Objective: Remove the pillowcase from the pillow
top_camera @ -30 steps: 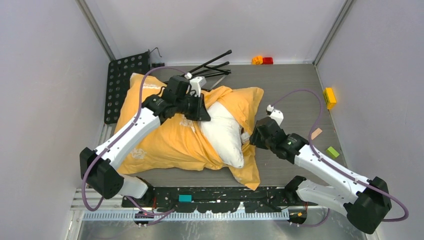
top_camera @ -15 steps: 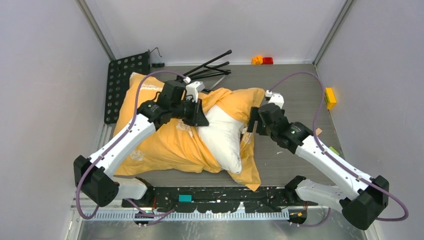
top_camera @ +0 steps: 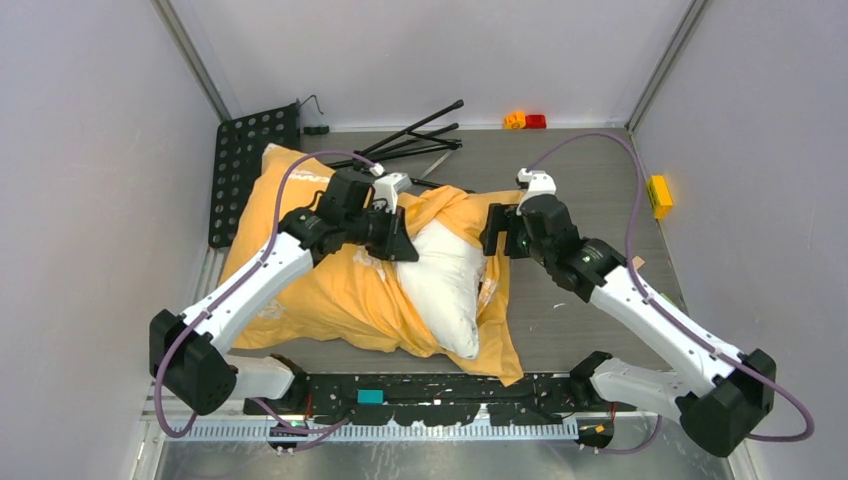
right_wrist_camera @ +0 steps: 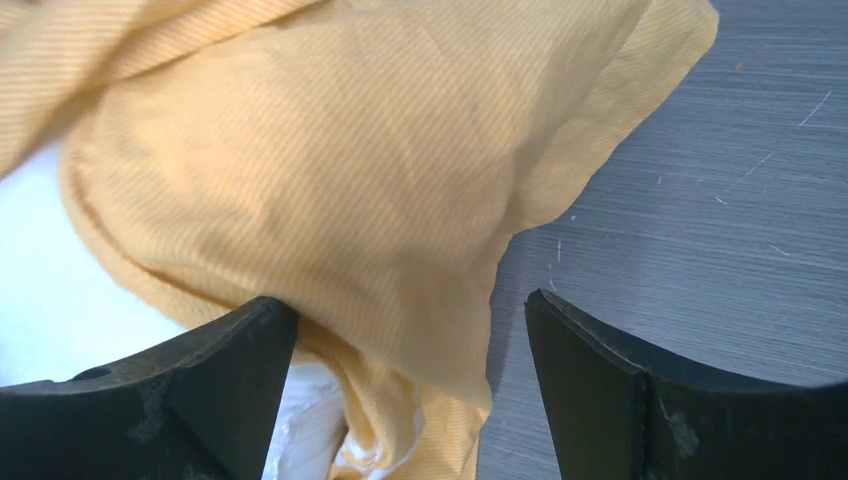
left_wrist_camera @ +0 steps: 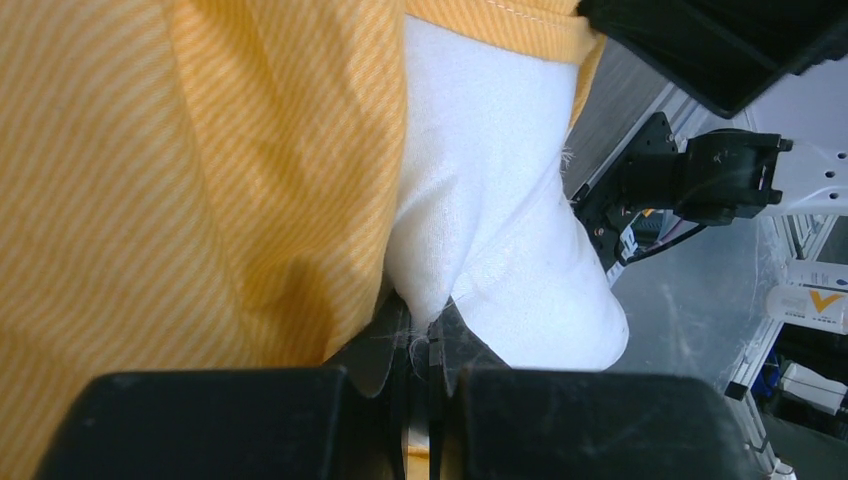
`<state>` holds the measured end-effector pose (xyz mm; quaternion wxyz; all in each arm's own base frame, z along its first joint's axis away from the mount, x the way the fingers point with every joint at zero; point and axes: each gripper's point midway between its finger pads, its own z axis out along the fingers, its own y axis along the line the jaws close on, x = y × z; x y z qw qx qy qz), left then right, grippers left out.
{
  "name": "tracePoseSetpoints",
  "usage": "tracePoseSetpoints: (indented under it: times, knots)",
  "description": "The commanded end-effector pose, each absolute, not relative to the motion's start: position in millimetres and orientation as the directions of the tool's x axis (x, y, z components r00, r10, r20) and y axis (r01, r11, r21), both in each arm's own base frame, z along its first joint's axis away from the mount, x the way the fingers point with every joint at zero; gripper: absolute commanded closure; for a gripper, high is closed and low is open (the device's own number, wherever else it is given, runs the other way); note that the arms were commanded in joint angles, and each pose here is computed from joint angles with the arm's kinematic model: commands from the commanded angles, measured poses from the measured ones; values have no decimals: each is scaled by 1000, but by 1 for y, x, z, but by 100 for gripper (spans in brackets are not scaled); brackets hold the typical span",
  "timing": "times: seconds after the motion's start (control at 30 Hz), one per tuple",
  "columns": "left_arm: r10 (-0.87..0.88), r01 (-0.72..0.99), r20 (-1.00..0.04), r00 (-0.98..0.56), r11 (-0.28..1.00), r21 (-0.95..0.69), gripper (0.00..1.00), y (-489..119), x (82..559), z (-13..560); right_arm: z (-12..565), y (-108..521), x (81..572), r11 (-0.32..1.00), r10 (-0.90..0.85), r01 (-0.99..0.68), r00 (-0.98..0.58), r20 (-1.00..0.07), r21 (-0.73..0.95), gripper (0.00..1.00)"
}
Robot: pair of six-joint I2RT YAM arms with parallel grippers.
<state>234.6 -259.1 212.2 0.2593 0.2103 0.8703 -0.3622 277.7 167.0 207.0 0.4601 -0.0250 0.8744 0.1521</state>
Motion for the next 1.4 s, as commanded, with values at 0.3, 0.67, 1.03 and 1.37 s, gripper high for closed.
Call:
tracePoseSetpoints:
  times: [0.3,0.67,1.03,1.37]
  knots:
    - [192,587,-634,-749,636,-501,100,-245,219,230,149,107,336,964,267,168,-635,-725,208,12]
    - [167,590,-666,-727,648,-481,100,-228,199,259,104,35,353,871,471,433,-608,-639,231,12]
    - [176,612,-687,-705,640,-464,100,-229,203,257,189,97,336,879,392,14,-590,-706,477,15]
    - [123,639,-728,-675,590,-493,100,-238,203,276,212,103,305,882,376,-5,-597,-709,471,16]
